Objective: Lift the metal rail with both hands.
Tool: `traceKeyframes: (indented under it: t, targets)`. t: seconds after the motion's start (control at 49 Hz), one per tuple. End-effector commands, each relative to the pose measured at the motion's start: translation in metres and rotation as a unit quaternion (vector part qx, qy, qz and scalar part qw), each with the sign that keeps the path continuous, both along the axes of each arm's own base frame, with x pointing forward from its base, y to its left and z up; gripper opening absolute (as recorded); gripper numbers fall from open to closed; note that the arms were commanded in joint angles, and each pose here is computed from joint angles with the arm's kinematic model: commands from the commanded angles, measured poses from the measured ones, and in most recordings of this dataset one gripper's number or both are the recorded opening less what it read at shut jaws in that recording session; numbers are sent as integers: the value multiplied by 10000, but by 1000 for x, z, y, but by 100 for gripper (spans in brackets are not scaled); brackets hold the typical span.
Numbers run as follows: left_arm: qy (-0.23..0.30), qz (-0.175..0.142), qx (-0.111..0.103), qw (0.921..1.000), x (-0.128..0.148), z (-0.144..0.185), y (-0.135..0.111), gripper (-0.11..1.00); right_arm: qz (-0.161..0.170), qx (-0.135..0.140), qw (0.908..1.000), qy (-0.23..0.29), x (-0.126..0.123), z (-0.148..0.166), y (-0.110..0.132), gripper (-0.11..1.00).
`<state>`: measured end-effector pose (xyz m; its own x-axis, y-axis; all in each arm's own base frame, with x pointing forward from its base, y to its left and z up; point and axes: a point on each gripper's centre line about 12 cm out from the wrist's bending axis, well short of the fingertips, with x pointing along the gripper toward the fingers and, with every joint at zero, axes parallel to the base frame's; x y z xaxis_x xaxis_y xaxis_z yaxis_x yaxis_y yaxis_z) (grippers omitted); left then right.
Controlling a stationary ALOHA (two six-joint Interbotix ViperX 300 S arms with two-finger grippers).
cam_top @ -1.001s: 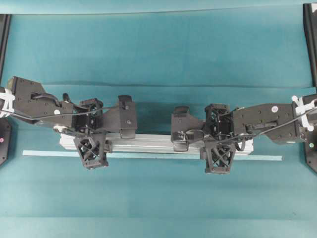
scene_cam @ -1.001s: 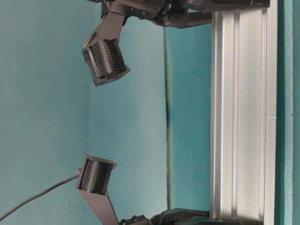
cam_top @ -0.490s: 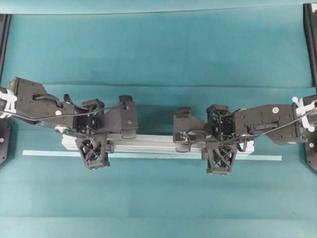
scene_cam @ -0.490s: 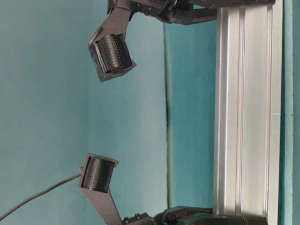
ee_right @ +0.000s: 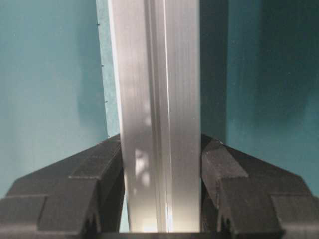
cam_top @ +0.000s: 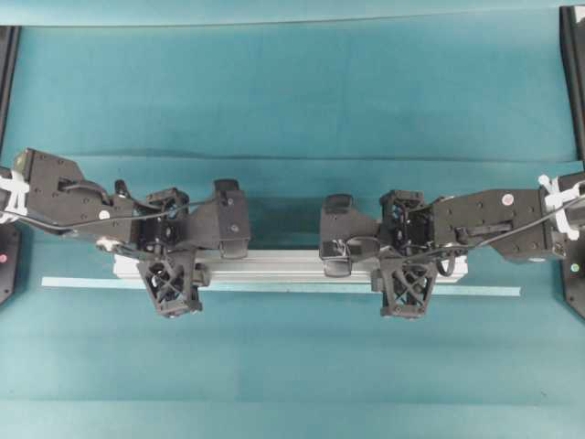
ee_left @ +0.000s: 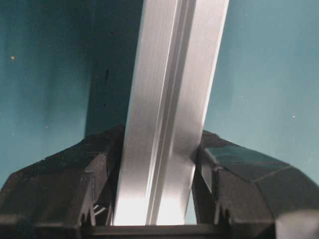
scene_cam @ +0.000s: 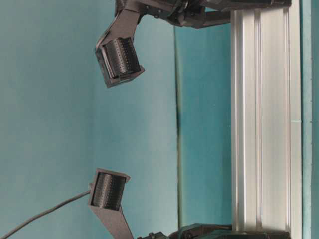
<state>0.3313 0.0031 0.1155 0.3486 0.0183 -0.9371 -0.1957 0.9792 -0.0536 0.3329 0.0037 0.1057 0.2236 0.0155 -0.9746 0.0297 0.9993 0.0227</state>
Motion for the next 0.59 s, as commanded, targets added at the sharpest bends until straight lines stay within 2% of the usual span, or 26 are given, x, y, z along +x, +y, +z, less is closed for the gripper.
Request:
traceKeyframes:
  t: [0.0, 0.327, 0.572]
  targets:
    - [-134, 227, -70, 9996, 2, 3, 4, 38, -2, 15, 9999, 100, -4, -6, 2, 39]
    - [-264, 230, -67, 9994, 2, 0, 6, 38, -28, 35, 10000, 78, -6, -12, 4, 39]
    - [-393, 202, -66, 9990, 0, -1, 6, 38, -89, 81, 9998, -173, -6, -15, 6, 39]
